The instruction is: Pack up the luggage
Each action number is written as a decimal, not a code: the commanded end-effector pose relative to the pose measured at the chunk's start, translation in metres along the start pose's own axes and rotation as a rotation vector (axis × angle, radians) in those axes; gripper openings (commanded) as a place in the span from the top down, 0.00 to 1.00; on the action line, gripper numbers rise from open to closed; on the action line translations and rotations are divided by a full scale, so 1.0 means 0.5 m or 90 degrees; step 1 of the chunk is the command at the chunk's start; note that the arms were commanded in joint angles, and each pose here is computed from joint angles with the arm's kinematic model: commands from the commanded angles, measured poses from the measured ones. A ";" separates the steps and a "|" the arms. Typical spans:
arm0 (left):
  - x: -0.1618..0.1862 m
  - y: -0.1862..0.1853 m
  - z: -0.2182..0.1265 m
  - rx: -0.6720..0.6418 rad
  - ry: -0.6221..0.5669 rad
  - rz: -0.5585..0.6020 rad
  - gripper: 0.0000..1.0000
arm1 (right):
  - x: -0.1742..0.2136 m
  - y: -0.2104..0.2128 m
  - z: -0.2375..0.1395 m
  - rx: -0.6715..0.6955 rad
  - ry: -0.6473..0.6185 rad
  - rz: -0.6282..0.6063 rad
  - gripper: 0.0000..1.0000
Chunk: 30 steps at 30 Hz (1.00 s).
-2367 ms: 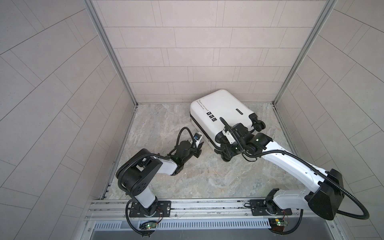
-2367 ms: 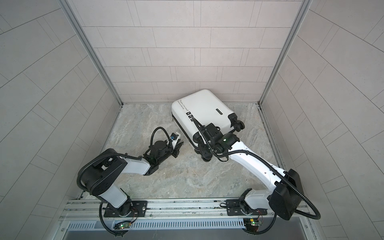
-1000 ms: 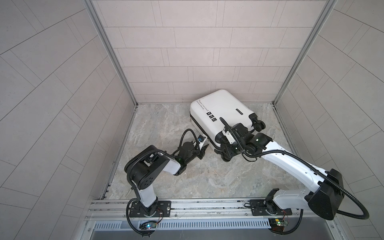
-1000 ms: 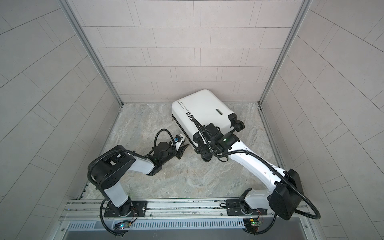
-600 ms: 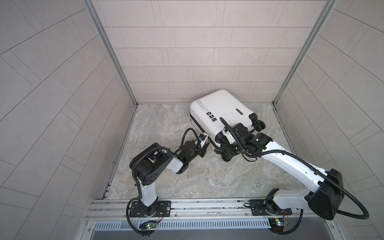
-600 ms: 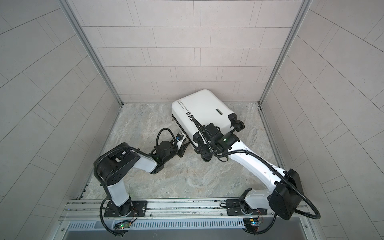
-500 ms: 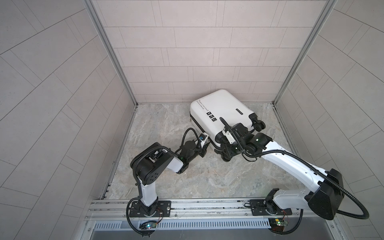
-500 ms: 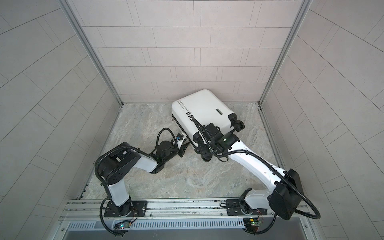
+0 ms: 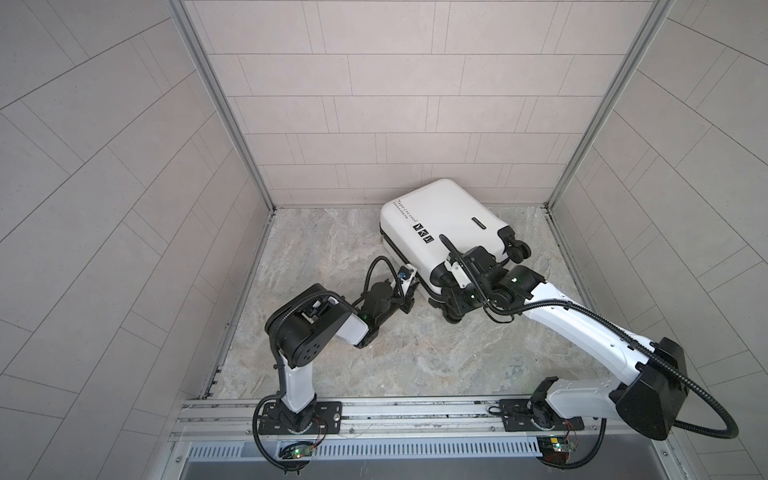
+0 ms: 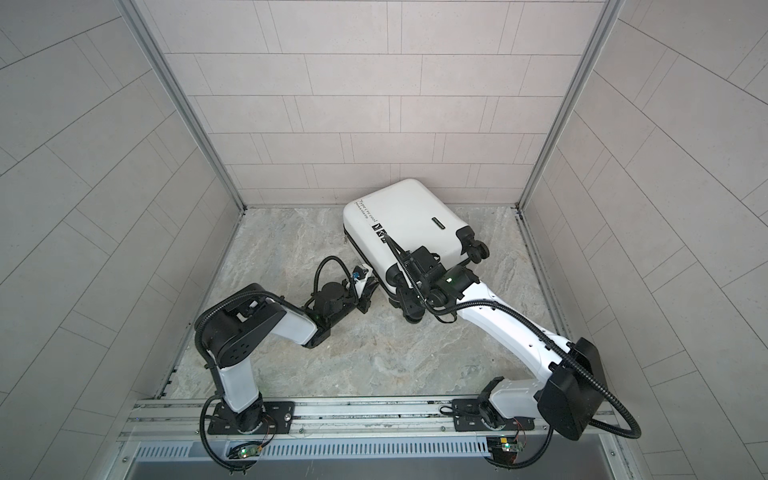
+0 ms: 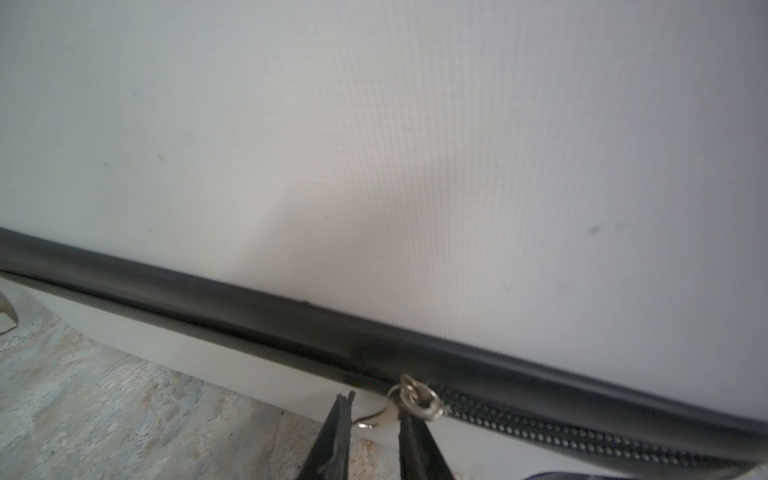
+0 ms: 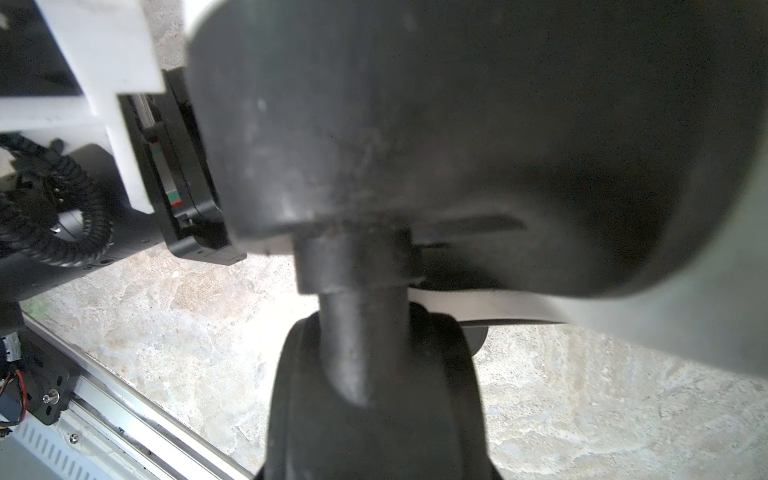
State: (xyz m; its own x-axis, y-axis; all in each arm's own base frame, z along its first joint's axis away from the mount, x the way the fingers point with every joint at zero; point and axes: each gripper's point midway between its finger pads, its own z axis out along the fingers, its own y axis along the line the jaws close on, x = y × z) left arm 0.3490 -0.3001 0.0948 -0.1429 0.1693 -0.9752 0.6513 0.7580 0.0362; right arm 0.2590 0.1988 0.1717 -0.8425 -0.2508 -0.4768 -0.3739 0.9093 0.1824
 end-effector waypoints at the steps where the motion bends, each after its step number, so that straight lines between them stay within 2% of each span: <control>1: -0.054 0.004 0.006 -0.014 -0.059 0.006 0.79 | -0.044 -0.026 -0.032 0.032 -0.065 0.070 0.93; 9: -0.053 0.005 -0.004 -0.015 -0.054 0.019 0.84 | -0.042 -0.025 -0.031 0.031 -0.064 0.068 0.93; 18: -0.067 -0.022 -0.004 0.029 -0.049 0.038 0.88 | -0.041 -0.026 -0.031 0.032 -0.064 0.068 0.93; 30: -0.084 -0.046 -0.013 0.049 -0.047 0.064 0.83 | -0.041 -0.024 -0.028 0.028 -0.061 0.070 0.93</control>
State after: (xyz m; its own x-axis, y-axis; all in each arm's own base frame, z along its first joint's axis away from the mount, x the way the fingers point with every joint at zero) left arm 0.3371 -0.3066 0.1012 -0.1128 0.2415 -0.9638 0.6927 0.7145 0.0980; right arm 0.2591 0.1989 0.1717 -0.8434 -0.2487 -0.4762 -0.3726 0.9093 0.1852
